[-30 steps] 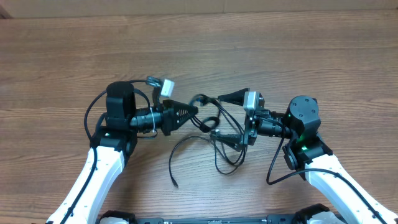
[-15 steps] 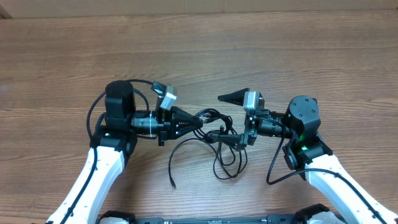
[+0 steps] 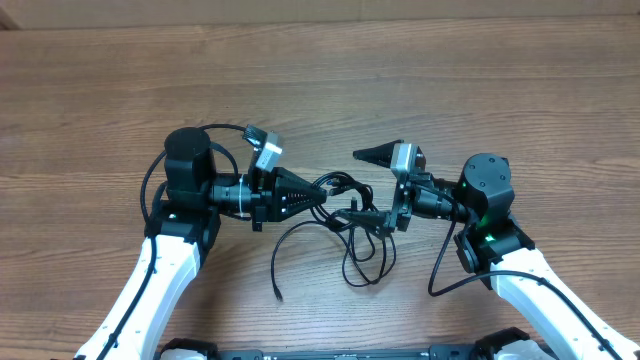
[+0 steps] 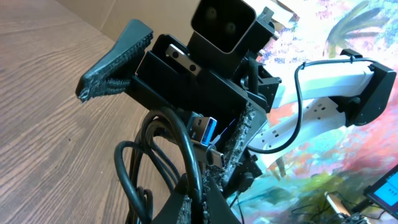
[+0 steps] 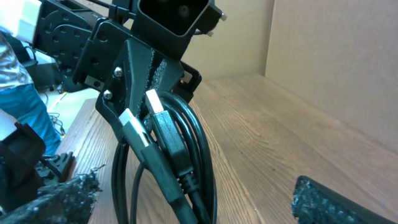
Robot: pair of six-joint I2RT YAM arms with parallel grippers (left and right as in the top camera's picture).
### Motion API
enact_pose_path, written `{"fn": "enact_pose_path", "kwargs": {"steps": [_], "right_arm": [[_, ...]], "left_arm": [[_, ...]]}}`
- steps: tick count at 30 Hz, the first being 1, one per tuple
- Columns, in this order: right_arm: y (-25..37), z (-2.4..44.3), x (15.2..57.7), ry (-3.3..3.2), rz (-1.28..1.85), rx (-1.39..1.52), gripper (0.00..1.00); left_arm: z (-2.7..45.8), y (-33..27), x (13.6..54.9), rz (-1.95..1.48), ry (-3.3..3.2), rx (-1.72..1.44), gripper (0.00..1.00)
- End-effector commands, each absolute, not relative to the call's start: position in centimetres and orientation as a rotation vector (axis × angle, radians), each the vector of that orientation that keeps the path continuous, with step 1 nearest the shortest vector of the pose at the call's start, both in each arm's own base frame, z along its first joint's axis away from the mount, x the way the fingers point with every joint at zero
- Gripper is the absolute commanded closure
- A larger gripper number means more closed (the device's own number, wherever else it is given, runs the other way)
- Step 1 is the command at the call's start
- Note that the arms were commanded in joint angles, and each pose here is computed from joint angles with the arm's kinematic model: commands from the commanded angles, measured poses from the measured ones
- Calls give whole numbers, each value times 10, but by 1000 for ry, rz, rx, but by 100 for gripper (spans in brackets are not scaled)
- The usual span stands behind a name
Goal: Untangle cables
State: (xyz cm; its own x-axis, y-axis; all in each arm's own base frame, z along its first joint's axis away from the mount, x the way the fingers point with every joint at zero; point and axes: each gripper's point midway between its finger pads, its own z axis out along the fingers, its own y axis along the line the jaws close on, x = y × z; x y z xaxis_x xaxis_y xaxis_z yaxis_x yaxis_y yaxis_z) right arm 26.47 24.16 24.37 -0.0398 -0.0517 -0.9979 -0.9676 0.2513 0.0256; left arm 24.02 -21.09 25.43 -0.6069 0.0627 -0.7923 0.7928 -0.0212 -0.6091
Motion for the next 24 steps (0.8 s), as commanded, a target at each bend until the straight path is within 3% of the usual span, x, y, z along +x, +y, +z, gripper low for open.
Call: {"fn": "enact_pose_path", "kwargs": {"steps": [1,2,3,13,14,16,18,21,24], "right_arm": [[240,250,266,1369,1001,-1035,7],[240,250,266,1369,1001,-1035,8],[240,250,266,1369,1002,-1036,0],[241,250,264,1367,1014,-1041,0],[241,250,264,1367,1013,-1041,12],[241,250,264,1367,1013,-1041,53],[241,250,264,1367,1013,-1041,77],[241,250,264,1367,1013,-1041,94],[241,250,264,1367,1013,-1041,96]], "left_arm": [[258,-211,237,-1707,1690,911,96],[258,-211,237,-1707,1690,911,96],[258,-211,237,-1707,1690,911,96],[258,-211,238,-1703,1692,908,96],[258,-211,238,-1702,1692,908,96],[257,-211,239,-1700,1694,906,96],[257,-211,239,-1700,1694,906,96],[257,-211,239,-1700,1694,906,96],[257,-211,239,-1696,1695,903,96]]}}
